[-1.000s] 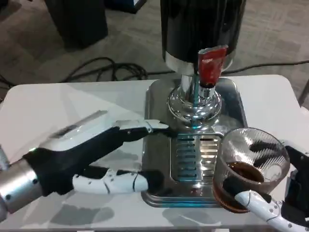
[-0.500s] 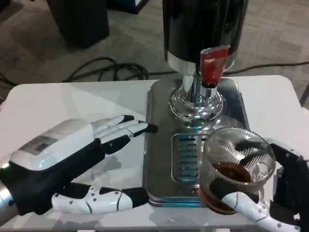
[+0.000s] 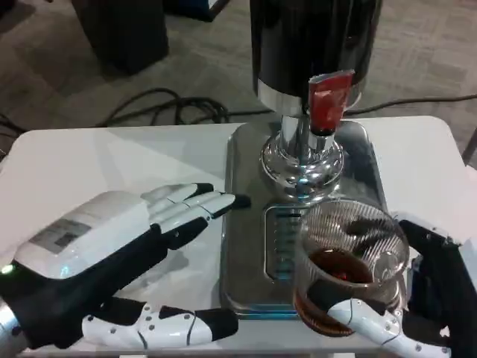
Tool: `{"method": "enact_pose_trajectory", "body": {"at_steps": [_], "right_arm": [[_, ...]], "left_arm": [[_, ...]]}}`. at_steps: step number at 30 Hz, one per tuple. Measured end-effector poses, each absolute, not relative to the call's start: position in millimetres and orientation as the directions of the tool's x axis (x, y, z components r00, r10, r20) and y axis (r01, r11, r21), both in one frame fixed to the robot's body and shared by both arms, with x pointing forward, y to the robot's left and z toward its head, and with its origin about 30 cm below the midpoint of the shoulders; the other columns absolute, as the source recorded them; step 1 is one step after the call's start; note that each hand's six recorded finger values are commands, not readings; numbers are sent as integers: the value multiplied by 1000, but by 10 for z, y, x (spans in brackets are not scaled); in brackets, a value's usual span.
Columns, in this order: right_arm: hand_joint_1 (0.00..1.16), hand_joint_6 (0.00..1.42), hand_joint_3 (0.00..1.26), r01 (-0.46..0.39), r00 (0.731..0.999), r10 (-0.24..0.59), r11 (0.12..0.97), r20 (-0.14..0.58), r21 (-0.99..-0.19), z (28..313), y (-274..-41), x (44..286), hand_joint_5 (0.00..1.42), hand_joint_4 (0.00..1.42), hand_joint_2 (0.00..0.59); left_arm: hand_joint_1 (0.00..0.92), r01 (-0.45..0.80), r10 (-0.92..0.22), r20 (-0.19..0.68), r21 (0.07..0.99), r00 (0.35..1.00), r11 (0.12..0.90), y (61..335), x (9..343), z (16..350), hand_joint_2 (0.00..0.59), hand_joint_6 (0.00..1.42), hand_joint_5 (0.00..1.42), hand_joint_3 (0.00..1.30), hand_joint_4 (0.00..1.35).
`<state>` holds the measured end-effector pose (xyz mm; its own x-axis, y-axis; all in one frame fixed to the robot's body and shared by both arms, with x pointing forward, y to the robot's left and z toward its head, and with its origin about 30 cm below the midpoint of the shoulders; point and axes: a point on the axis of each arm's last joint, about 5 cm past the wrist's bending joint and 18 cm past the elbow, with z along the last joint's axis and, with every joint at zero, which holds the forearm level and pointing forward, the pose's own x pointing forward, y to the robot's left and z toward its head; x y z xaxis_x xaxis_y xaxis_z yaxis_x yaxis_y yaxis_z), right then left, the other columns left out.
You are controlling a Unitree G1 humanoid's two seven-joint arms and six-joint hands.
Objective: Grasp the cup under the faucet to collect the drink, then remove the cup.
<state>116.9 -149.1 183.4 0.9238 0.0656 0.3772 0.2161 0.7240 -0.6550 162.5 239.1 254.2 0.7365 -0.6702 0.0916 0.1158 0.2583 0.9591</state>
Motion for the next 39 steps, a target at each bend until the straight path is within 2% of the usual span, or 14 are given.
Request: {"method": "enact_pose_trajectory", "body": {"at_steps": [11,17,19,28,39], "right_arm": [[309,1424,865,208,917,91,724,390,-658,1864,-1440,1198,1353,1126,119],[351,1424,856,213,907,103,724,407,-656,1886,-1404,1231,1340,1126,135],[367,1424,856,214,906,104,723,410,-657,1888,-1399,1239,1353,1126,156],[455,1424,856,232,911,87,700,404,-675,1861,-1408,1284,1340,1121,181],[491,1424,864,239,909,85,697,409,-676,1852,-1409,1342,1339,1125,153]], "left_arm": [[145,105,-649,93,960,755,260,2395,1496,2545,140,0,0,64,0],[136,114,-631,82,958,771,264,2435,1461,2525,136,0,0,64,0],[133,120,-629,77,957,774,265,2441,1455,2515,134,0,0,64,0],[92,143,-629,69,950,775,279,2462,1464,2477,129,0,0,64,0],[62,164,-639,52,948,768,274,2436,1473,2443,122,0,0,64,0]]}}
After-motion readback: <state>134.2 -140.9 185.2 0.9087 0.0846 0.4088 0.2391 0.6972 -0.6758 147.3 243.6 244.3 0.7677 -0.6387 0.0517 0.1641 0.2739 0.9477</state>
